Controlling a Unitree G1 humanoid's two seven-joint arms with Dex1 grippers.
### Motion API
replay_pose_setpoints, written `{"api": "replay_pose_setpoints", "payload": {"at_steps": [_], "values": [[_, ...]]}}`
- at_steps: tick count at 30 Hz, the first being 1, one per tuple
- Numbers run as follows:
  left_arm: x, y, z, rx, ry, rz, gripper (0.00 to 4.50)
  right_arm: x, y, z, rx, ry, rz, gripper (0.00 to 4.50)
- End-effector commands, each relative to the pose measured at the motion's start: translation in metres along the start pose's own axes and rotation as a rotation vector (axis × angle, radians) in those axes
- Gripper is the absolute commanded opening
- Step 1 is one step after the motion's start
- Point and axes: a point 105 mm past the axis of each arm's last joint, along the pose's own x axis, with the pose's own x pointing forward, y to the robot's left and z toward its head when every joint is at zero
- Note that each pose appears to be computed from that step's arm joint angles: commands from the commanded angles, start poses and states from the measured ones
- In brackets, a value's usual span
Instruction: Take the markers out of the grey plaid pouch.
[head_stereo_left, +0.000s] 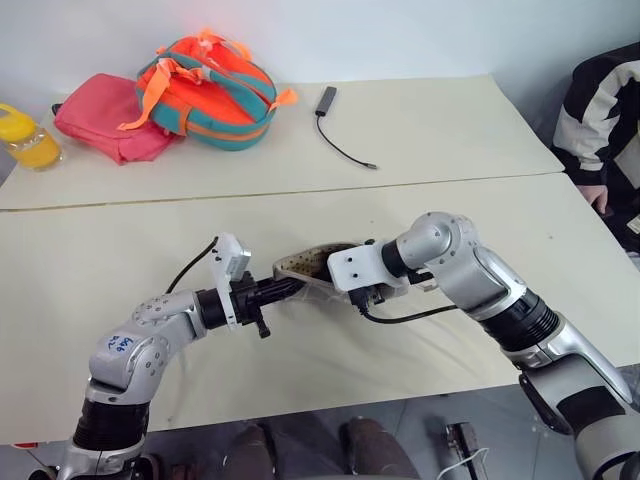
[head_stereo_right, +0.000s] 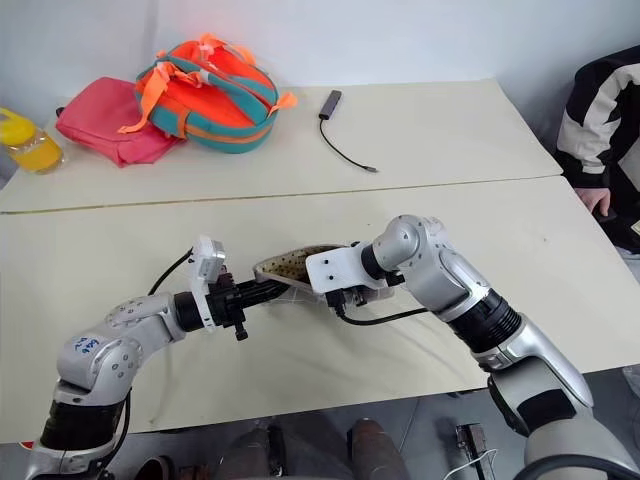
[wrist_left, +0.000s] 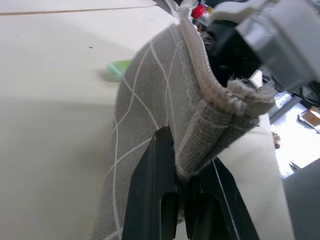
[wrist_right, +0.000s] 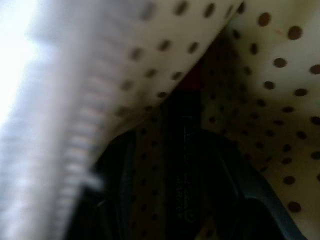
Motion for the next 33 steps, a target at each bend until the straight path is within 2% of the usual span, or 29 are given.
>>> {"api": "replay_pose_setpoints", "payload": {"at_steps": [1, 9, 11, 12, 15, 18, 27, 33], "values": [[0.001, -0.015, 0.005, 0.041, -0.011, -0.064, 0.00, 0.014, 0.003, -0.010, -0.020, 0.034, -0.018, 2.08], [0.002, -0.017, 0.002, 0.045, -0.004, -0.068, 0.00, 0.019, 0.009, -0.017, -0.006, 0.042, 0.009, 2.08], [0.002, -0.016, 0.003, 0.047, -0.004, -0.063, 0.00, 0.019, 0.012, -0.019, -0.001, 0.044, 0.022, 1.60], [0.002, -0.016, 0.003, 0.048, -0.004, -0.062, 0.00, 0.019, 0.011, -0.019, 0.002, 0.042, 0.018, 1.51], [0.001, -0.014, 0.003, 0.052, -0.008, -0.053, 0.00, 0.013, 0.006, -0.014, 0.005, 0.023, 0.003, 0.56], [0.000, -0.010, 0.004, 0.060, -0.011, -0.037, 0.00, 0.002, -0.004, -0.006, -0.006, 0.001, -0.030, 0.52], [-0.008, 0.005, 0.013, 0.106, -0.024, 0.022, 0.00, -0.051, -0.037, 0.042, 0.072, -0.297, -0.169, 0.52], [-0.014, 0.018, 0.030, 0.182, -0.058, 0.085, 0.00, -0.075, -0.049, 0.055, 0.054, -0.348, -0.226, 0.52]]}}
